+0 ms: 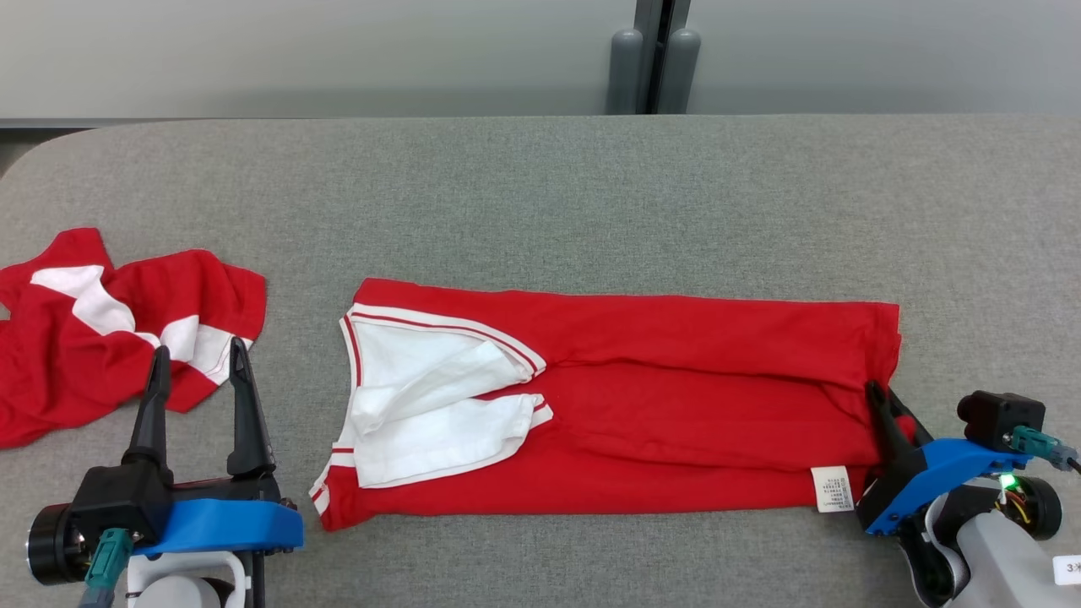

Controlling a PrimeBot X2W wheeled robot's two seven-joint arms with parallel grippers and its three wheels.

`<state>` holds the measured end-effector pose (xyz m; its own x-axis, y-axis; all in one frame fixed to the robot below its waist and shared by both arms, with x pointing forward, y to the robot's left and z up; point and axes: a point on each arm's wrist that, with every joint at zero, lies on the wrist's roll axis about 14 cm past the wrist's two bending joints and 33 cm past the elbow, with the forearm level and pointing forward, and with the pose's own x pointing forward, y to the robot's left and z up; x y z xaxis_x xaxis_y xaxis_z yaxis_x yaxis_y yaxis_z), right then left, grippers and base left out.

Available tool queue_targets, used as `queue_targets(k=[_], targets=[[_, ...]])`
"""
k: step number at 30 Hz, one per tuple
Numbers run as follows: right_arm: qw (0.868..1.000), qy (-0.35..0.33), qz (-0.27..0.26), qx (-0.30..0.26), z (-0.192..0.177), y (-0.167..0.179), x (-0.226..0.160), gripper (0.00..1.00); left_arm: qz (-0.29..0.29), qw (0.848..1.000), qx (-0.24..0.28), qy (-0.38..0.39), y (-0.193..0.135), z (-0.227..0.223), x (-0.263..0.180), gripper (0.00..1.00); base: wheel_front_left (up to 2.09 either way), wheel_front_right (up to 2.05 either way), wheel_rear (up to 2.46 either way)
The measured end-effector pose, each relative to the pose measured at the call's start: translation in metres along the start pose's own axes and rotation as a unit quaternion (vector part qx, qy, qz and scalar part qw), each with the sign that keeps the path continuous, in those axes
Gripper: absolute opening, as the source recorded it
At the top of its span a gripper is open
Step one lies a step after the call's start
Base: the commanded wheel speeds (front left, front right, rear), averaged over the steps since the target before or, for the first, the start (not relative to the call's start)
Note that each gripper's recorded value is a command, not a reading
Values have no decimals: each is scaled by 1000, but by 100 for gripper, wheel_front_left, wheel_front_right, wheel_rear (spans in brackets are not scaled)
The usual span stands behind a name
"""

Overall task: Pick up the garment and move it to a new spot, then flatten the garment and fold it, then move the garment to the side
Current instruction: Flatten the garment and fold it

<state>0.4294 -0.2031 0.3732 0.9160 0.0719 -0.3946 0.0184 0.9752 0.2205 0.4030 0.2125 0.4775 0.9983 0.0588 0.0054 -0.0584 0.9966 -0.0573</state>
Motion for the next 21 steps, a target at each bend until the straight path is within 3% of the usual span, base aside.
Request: queue_targets(k=[4, 14, 21], targets=[[1000, -19, -13, 1, 12, -12, -4, 0, 0, 1000, 6, 0, 0, 0, -2, 100, 0, 0, 0], [992, -72, -100, -34, 62, -99, -29, 0, 0, 1000, 10, -2, 2, 3, -8, 100, 0, 0, 0], [992, -90, -77, -47, 75, -84, -28, 0, -3, 1000, 10, -2, 0, 3, -8, 100, 0, 0, 0]])
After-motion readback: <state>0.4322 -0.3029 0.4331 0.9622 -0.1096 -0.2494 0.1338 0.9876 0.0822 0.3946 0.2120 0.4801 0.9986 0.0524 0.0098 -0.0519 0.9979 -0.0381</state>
